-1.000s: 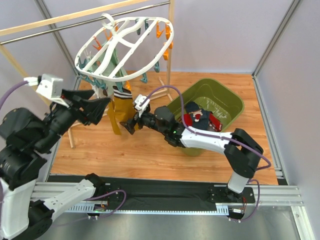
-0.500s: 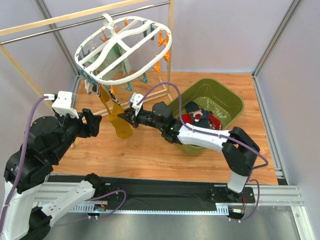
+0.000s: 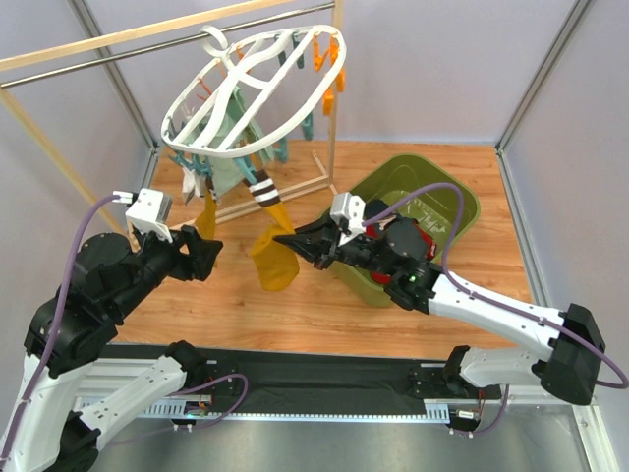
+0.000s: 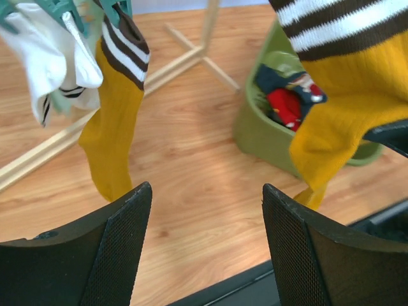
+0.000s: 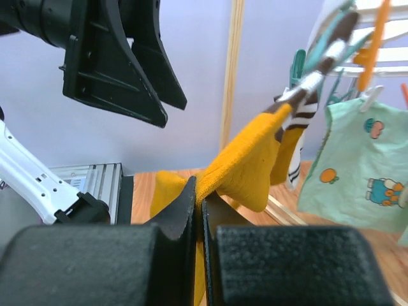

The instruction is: Remove the socks clipped to the hanger

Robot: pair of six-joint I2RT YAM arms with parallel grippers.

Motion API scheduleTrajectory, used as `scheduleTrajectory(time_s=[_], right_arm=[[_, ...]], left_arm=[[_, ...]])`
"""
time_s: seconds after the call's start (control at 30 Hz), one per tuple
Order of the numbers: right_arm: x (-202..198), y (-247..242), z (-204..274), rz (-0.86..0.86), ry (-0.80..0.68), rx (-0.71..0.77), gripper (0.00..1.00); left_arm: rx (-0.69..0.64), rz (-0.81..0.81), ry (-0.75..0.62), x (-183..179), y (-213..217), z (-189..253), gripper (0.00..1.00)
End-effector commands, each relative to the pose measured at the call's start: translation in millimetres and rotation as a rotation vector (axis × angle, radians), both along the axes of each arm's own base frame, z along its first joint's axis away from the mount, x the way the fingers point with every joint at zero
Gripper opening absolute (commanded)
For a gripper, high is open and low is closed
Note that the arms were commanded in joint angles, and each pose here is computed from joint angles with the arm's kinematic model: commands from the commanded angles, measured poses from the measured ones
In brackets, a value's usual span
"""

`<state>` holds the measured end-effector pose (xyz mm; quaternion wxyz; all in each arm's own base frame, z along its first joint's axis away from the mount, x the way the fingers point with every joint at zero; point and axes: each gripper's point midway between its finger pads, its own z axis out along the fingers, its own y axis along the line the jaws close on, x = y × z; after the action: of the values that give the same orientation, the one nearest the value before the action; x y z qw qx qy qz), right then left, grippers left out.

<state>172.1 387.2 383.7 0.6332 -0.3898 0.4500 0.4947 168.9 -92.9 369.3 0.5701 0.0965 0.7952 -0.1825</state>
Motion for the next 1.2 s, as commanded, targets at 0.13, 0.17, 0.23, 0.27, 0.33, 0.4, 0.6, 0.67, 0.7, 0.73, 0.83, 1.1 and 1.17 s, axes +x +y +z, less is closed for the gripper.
scheduleTrajectory(time_s=[0.13,0.17,0.23,0.27,0.33,0.4,0.6,0.67,0.7,0.73,0.83,1.1,1.17], right_arm=[[1.6,-22.1,-3.2,-0.076,0.010,-0.012,0.00],[1.2,-22.7,-2.8,-0.074,0.015,-0.016,0.00],[-4.5,-21.1,-2.5,-0.041,0.023,-0.035,0.00],[-6.3,-20.3,-1.3,-0.029,0.027,-0.038,0.00],[-7.9,-18.7,0.7,-0.018,0.045,-0.037,0.00],[-7.7,-18.0,1.5,-0.013,0.068,-0.026,0.00],[-11.7,-9.6,3.5,0.037,0.125,-0.007,0.00],[-10.8,-6.3,4.4,0.046,0.152,0.010,0.00],[-11.7,-4.7,4.2,0.054,0.161,0.014,0.00],[-12.6,-4.0,7.3,0.065,0.158,0.025,0.00],[-13.6,-0.4,9.5,0.084,0.184,0.036,0.00],[-14.4,11.4,19.7,0.133,0.224,0.053,0.02],[-14.1,13.7,20.2,0.138,0.235,0.054,0.02]], left_arm=[[-0.201,-0.390,-0.121,-17.5,-73.6,26.8,0.78],[-0.201,-0.424,-0.109,-17.6,-80.3,18.3,0.78],[-0.208,-0.480,-0.121,-19.3,-89.8,17.7,0.78],[-0.205,-0.492,-0.119,-19.3,-91.7,14.4,0.78],[-0.190,-0.509,-0.131,-17.5,-94.7,12.3,0.78],[-0.170,-0.514,-0.127,-13.1,-97.0,3.9,0.79],[-0.144,-0.516,-0.088,-4.0,-102.8,-19.9,0.79],[-0.146,-0.535,-0.095,-4.3,-106.3,-24.1,0.80],[-0.143,-0.531,-0.097,-2.9,-106.1,-25.2,0.80],[-0.136,-0.521,-0.097,-0.7,-105.3,-27.0,0.80],[-0.107,-0.499,-0.095,5.6,-103.3,-31.8,0.80],[-0.100,-0.552,-0.095,7.9,-113.7,-36.5,0.67],[-0.090,-0.563,-0.085,9.0,-116.0,-39.2,0.50]])
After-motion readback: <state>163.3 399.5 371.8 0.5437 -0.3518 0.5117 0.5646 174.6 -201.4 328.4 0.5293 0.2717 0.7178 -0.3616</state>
